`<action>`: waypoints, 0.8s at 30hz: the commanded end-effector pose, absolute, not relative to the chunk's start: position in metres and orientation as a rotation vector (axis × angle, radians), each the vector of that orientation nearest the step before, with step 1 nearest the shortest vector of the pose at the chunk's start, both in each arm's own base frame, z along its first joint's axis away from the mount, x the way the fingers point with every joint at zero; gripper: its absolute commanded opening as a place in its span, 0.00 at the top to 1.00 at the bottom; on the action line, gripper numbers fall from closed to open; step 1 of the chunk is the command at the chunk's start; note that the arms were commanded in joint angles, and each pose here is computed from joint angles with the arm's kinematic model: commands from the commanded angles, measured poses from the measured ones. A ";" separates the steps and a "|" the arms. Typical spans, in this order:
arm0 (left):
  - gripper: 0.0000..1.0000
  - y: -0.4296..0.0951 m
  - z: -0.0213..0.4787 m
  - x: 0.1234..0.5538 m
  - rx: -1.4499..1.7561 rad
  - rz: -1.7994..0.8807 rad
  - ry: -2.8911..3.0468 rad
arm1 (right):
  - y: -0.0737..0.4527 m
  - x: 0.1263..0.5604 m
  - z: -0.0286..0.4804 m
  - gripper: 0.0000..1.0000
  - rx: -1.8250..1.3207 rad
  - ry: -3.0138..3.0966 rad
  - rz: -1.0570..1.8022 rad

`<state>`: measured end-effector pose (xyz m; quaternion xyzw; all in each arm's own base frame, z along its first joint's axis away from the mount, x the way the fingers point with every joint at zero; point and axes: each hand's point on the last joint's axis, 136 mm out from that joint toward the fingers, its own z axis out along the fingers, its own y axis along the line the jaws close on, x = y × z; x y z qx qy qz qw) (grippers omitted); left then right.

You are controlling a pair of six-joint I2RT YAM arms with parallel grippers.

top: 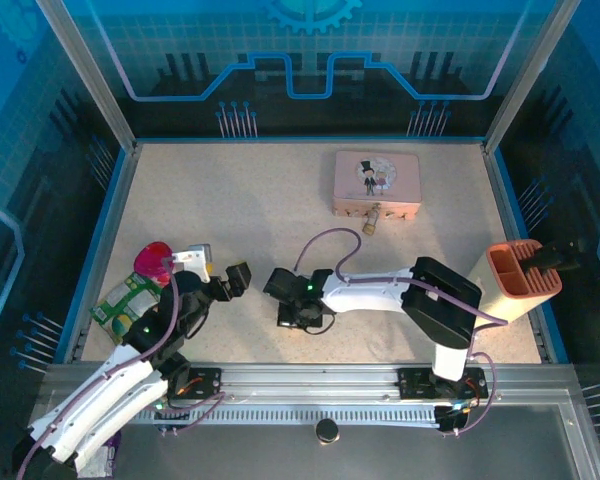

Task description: Unlock the padlock with the key

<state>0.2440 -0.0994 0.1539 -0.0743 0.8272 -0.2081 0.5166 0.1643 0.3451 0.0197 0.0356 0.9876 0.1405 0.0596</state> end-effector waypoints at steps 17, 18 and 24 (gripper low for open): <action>0.01 -0.136 0.154 0.245 -0.152 -0.726 2.034 | 0.330 0.206 0.079 1.00 0.260 2.691 0.706; 0.01 -0.137 0.151 0.245 -0.145 -0.727 2.044 | 0.328 0.207 0.079 1.00 0.255 2.696 0.691; 0.01 -0.149 0.149 0.244 -0.046 -0.753 2.048 | 0.324 0.210 0.078 1.00 0.243 2.724 0.657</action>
